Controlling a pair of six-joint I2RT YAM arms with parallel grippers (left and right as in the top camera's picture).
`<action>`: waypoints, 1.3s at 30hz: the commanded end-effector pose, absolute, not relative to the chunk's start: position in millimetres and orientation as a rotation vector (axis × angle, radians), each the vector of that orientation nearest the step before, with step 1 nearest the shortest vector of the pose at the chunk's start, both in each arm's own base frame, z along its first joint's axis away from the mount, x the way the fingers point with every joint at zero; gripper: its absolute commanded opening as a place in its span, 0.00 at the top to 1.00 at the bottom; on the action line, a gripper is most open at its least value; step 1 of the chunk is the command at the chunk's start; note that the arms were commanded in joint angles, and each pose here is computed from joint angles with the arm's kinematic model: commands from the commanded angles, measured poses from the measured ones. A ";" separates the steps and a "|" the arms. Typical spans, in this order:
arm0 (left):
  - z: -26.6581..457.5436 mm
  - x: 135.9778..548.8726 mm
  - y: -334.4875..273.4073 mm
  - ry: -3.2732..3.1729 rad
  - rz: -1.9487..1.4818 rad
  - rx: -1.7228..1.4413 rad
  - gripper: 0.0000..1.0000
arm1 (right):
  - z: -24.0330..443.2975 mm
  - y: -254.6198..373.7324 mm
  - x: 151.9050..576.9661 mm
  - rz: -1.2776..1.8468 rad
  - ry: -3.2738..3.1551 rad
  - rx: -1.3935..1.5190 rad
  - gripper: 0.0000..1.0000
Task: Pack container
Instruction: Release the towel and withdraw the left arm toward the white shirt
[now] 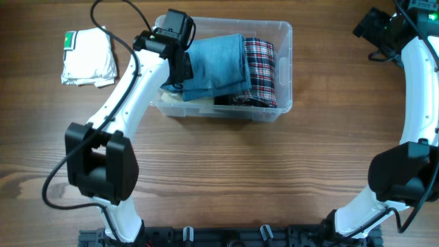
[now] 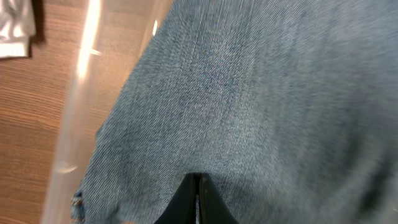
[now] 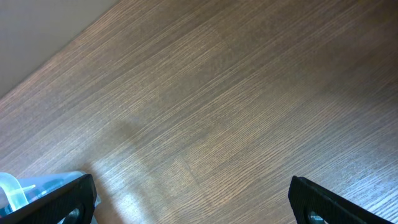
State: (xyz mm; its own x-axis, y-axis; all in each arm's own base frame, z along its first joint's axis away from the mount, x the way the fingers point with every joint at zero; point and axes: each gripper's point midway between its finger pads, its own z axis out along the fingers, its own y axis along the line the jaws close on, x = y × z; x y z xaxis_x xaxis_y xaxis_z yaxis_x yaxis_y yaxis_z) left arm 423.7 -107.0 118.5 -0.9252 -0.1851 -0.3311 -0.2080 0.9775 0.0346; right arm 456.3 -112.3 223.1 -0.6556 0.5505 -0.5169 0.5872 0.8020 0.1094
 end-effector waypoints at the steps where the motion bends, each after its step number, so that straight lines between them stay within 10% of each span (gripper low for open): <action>1: 101.1 427.1 -102.9 2.816 0.139 -0.323 0.96 | 215.3 -109.7 457.8 -0.082 2.459 0.856 0.00; 10: 96.5 435.1 -104.7 2.805 0.135 -0.317 0.95 | 215.3 -109.7 457.8 -0.082 2.460 0.856 0.00; 17: 193.7 461.9 -113.2 2.578 0.021 -0.195 0.84 | 215.3 -109.7 457.8 -0.082 2.460 0.856 0.00; 20: 254.0 461.9 -113.3 2.443 -0.050 -0.206 0.62 | 215.4 -109.8 457.9 -0.082 2.459 0.855 0.00; 22: 291.5 456.1 -111.2 2.353 -0.094 -0.213 0.23 | 215.4 -109.8 457.9 -0.081 2.459 0.856 0.00; 26: 349.2 446.8 -93.7 2.186 -0.118 -0.258 0.00 | 215.4 -109.8 457.9 -0.082 2.459 0.855 0.00; 39: 357.8 413.4 69.1 2.120 0.173 -0.701 0.00 | 215.3 -109.7 457.8 -0.082 2.459 0.856 0.00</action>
